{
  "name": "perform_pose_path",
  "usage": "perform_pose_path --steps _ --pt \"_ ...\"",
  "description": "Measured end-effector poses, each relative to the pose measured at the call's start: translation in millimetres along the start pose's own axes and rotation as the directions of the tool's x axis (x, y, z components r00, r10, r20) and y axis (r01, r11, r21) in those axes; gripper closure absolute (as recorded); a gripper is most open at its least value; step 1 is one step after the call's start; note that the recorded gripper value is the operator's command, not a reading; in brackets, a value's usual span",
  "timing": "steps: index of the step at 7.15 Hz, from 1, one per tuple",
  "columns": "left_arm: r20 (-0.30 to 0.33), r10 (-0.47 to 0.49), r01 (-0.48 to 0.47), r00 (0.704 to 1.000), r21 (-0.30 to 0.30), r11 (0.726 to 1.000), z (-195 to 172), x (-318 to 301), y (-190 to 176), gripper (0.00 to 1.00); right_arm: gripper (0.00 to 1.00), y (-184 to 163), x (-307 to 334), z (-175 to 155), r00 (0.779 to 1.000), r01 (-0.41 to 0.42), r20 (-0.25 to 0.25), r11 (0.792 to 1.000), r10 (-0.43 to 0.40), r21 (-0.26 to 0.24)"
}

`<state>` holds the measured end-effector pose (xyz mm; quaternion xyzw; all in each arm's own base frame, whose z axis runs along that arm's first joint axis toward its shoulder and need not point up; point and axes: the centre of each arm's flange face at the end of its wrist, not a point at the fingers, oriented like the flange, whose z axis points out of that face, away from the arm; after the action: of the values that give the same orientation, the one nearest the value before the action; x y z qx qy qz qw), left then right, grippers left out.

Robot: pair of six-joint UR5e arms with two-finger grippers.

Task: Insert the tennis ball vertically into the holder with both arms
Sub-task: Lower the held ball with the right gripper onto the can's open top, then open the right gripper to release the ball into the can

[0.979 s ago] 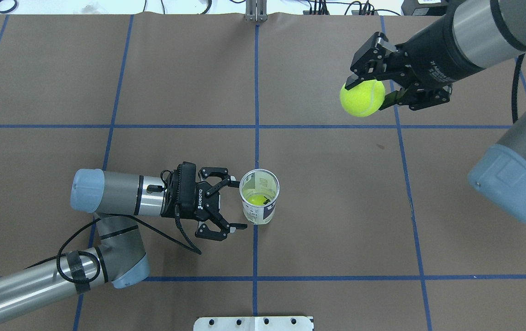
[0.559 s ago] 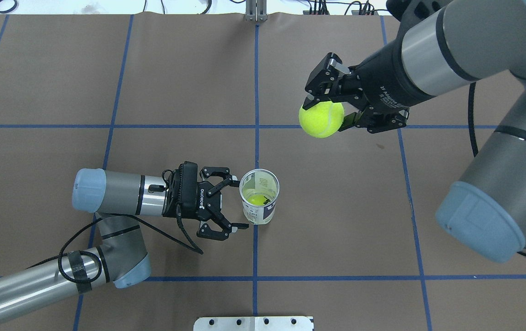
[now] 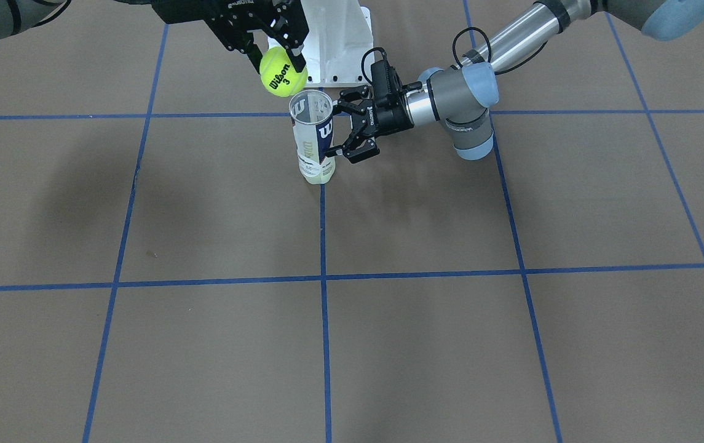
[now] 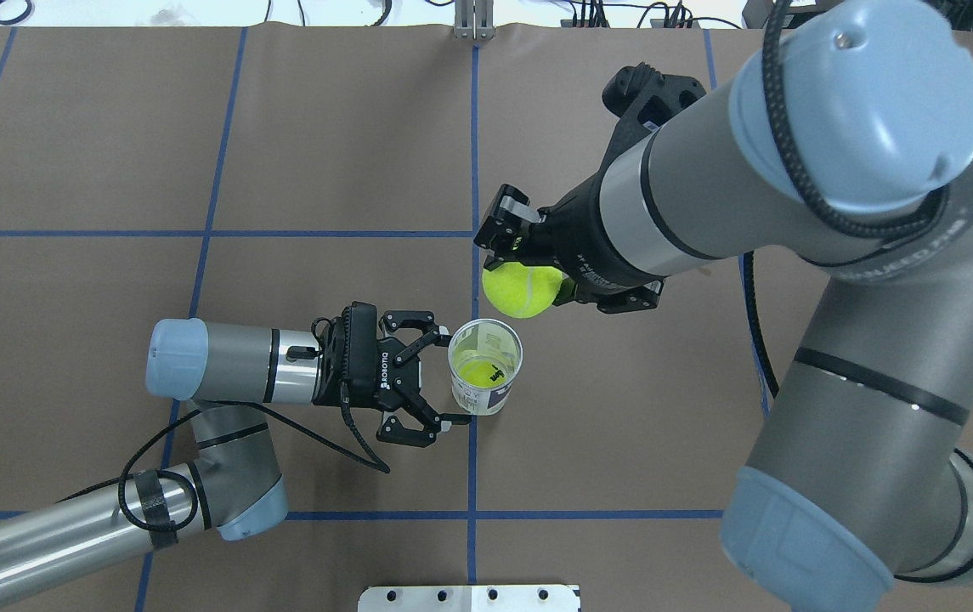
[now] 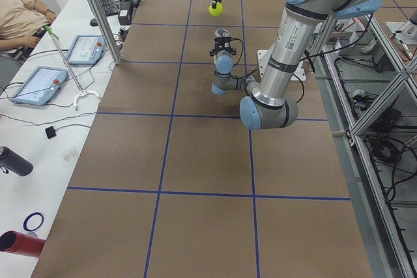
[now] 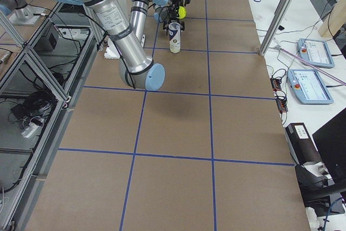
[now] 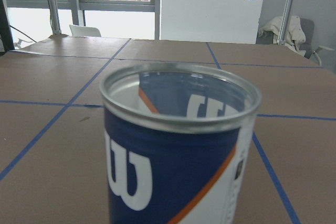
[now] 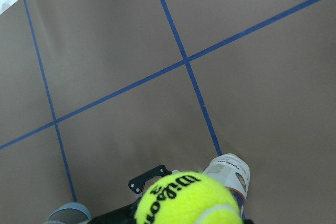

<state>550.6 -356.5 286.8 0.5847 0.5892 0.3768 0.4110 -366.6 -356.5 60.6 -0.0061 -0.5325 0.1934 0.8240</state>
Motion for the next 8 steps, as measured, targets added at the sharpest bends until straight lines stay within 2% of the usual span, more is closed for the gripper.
perform_pose_path --steps 4,5,6,7,8 --pt "-0.001 -0.003 0.003 1.0 -0.003 1.0 3 2 1 0.01 1.0 28 -6 36 0.998 0.021 -0.052 1.0 -0.02 0.017" --pt "-0.001 -0.003 0.003 1.0 -0.003 1.0 3 2 1 0.01 0.96 30 -10 44 0.998 0.023 -0.063 1.0 -0.022 0.021" --pt "-0.001 -0.003 0.003 1.0 -0.004 1.0 3 2 1 0.01 0.38 31 -12 49 0.997 0.025 -0.07 0.999 -0.023 0.022" --pt "-0.001 -0.003 0.003 1.0 -0.004 1.0 3 2 1 0.01 0.02 33 -13 53 0.997 0.027 -0.076 0.999 -0.025 0.023" --pt "-0.001 -0.002 0.002 1.0 -0.004 1.0 3 2 1 0.01 0.01 35 -13 57 0.996 0.031 -0.081 0.999 -0.029 0.03"
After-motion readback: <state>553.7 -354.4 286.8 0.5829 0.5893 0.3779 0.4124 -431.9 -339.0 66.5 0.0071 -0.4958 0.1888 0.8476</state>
